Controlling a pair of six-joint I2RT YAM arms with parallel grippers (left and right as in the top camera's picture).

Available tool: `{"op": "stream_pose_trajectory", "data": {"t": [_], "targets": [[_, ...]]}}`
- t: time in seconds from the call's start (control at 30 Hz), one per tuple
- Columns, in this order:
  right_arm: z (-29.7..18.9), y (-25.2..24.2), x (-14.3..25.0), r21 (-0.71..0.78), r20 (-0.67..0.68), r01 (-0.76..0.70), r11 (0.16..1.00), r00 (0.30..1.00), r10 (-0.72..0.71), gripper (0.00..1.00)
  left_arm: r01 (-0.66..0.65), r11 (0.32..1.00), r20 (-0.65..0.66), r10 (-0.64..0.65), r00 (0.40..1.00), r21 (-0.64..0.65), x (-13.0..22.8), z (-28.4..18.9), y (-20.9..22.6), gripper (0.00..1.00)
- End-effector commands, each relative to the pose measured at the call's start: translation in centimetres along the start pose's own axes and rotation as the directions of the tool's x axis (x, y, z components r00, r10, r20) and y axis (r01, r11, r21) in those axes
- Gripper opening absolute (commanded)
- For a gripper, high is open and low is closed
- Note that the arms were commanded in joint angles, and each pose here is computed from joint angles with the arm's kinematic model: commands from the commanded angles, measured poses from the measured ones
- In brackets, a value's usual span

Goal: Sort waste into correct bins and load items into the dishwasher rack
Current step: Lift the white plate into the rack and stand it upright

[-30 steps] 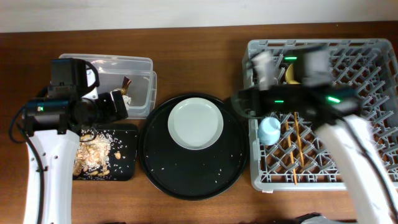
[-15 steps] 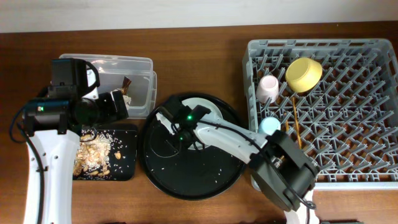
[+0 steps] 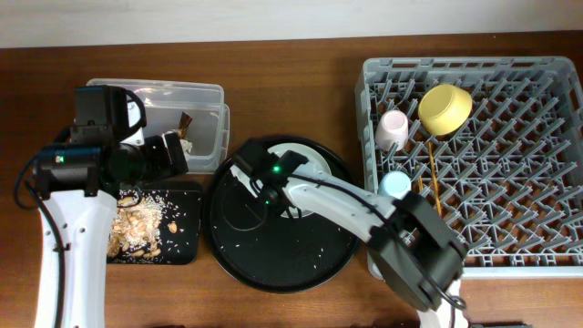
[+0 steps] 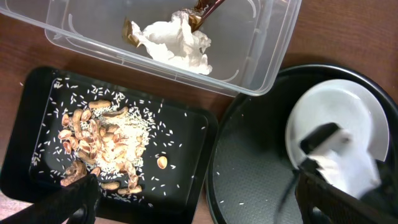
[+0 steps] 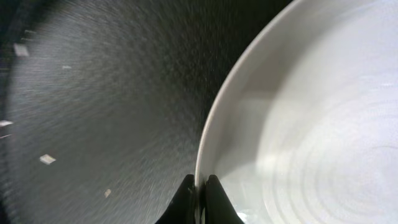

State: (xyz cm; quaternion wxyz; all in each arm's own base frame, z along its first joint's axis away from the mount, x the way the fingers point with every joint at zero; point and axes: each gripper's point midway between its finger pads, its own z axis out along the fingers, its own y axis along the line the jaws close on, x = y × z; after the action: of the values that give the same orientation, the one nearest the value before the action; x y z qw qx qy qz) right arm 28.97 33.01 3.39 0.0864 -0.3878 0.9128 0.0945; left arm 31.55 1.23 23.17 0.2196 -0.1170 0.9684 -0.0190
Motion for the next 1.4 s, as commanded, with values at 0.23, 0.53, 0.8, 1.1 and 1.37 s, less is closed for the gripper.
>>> {"op": "stream_pose_trajectory", "data": {"t": [0.23,0.53,0.8,1.1,1.37], "targets": [[-35.7,-5.7,6.8,-0.074,0.656,-0.214,0.974,0.725,0.210,0.04,-0.007,1.000,0.006,0.007,1.000,0.005,-0.1,-0.2,0.0,0.99],[-33.7,-17.7,13.6,-0.427,0.536,-0.396,0.813,0.614,0.580,0.04,-0.007,1.000,0.006,0.007,1.000,0.005,-0.1,-0.2,0.0,0.99],[-26.4,-21.9,14.1,-0.514,0.354,-0.421,0.747,0.689,0.633,0.04,-0.007,1.000,0.006,0.007,1.000,0.005,-0.1,-0.2,0.0,0.99],[-24.3,-25.6,16.7,-0.323,0.276,-0.639,0.698,0.642,0.716,0.10,-0.007,1.000,0.006,0.007,1.000,0.005,-0.1,-0.2,0.0,0.99],[-30.9,-26.3,12.4,-0.445,0.440,-0.561,0.698,0.542,0.716,0.67,-0.007,1.000,0.006,0.007,1.000,0.005,-0.1,-0.2,0.0,0.99]]}}
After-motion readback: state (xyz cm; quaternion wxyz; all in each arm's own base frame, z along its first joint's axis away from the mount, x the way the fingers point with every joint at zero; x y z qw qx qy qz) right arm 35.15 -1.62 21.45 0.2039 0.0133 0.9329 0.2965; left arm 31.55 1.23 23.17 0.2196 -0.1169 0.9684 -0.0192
